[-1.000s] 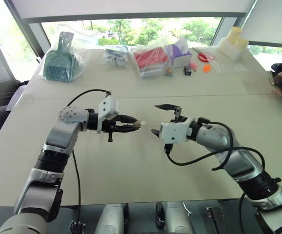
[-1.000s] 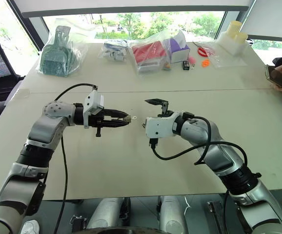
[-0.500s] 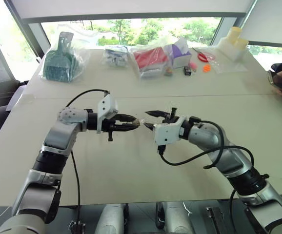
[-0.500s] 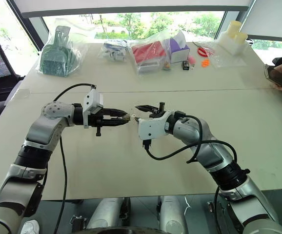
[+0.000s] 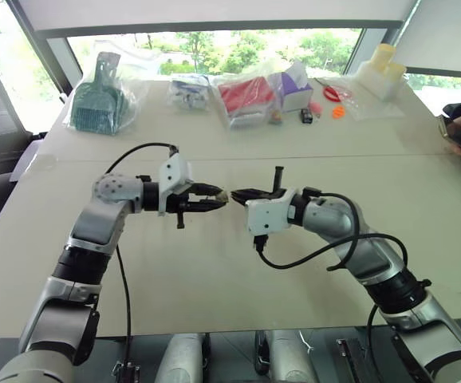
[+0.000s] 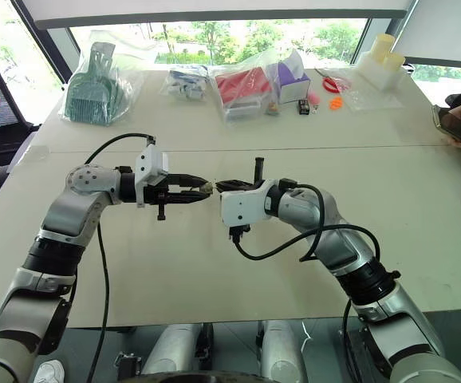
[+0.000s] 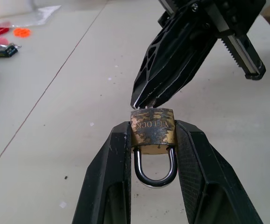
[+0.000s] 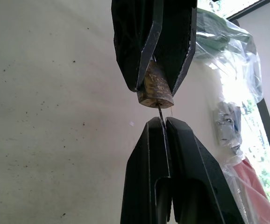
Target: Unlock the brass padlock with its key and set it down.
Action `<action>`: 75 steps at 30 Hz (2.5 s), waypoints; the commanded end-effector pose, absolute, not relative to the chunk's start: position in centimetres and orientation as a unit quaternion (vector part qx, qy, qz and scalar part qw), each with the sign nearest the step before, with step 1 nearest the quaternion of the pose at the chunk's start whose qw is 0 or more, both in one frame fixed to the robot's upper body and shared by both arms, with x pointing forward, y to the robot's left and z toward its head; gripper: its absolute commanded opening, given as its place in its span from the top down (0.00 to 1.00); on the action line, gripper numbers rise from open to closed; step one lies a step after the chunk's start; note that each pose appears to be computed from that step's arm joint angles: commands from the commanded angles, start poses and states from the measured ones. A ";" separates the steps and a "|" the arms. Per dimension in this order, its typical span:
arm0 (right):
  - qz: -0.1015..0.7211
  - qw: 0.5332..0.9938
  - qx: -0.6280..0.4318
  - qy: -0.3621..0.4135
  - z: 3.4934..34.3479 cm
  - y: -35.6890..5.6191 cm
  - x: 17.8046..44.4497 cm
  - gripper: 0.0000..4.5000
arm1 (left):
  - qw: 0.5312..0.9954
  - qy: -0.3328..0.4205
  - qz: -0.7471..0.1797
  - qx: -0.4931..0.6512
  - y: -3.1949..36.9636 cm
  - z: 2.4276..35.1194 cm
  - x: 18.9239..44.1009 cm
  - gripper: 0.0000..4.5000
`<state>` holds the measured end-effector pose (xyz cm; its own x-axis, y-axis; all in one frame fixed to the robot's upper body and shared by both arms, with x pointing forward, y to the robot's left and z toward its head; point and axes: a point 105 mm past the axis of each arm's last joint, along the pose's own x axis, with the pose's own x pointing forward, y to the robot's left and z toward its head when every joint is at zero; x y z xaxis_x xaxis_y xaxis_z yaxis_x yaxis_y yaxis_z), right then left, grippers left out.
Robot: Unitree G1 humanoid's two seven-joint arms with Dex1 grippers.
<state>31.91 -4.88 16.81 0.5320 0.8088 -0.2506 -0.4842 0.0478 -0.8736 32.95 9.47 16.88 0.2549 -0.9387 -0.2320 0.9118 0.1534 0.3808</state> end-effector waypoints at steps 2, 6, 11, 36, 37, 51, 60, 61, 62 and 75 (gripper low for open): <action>0.513 0.702 -0.474 -0.140 17.9 -4.1 31.1 0.98 | 0.740 -0.111 -0.593 0.297 8.6 18.6 33.0 0.84; 0.539 0.706 -0.449 -0.099 17.9 -4.1 31.3 0.98 | 0.719 -0.153 -0.581 0.348 8.3 18.9 33.0 0.84; 0.559 0.721 -0.407 -0.042 17.7 -4.1 31.5 0.98 | 0.686 -0.194 -0.567 0.413 8.0 18.9 33.0 0.84; 0.439 0.597 -0.581 -0.338 20.6 -4.5 30.8 0.06 | 0.733 -0.044 -0.652 0.189 9.4 20.3 32.6 0.84; 0.440 0.593 -0.581 -0.342 20.6 -4.3 30.7 0.06 | 0.731 -0.043 -0.655 0.187 9.3 20.3 32.6 0.84; 0.441 0.571 -0.585 -0.369 20.9 -3.4 30.7 0.99 | 0.721 -0.026 -0.671 0.172 9.4 20.2 31.9 0.84; 0.439 0.574 -0.589 -0.361 20.7 -3.6 31.0 1.00 | 0.728 0.004 -0.667 0.159 9.9 20.0 32.0 0.53; 0.439 0.575 -0.589 -0.360 20.7 -3.6 31.0 1.00 | 0.729 0.006 -0.666 0.159 10.0 20.0 32.0 0.42; 0.439 0.575 -0.590 -0.359 20.6 -3.7 31.0 1.00 | 0.732 0.004 -0.663 0.158 10.2 20.1 32.0 0.30; 0.444 0.581 -0.588 -0.345 20.0 -4.2 30.9 1.00 | 0.747 -0.019 -0.648 0.150 11.8 21.5 31.2 0.65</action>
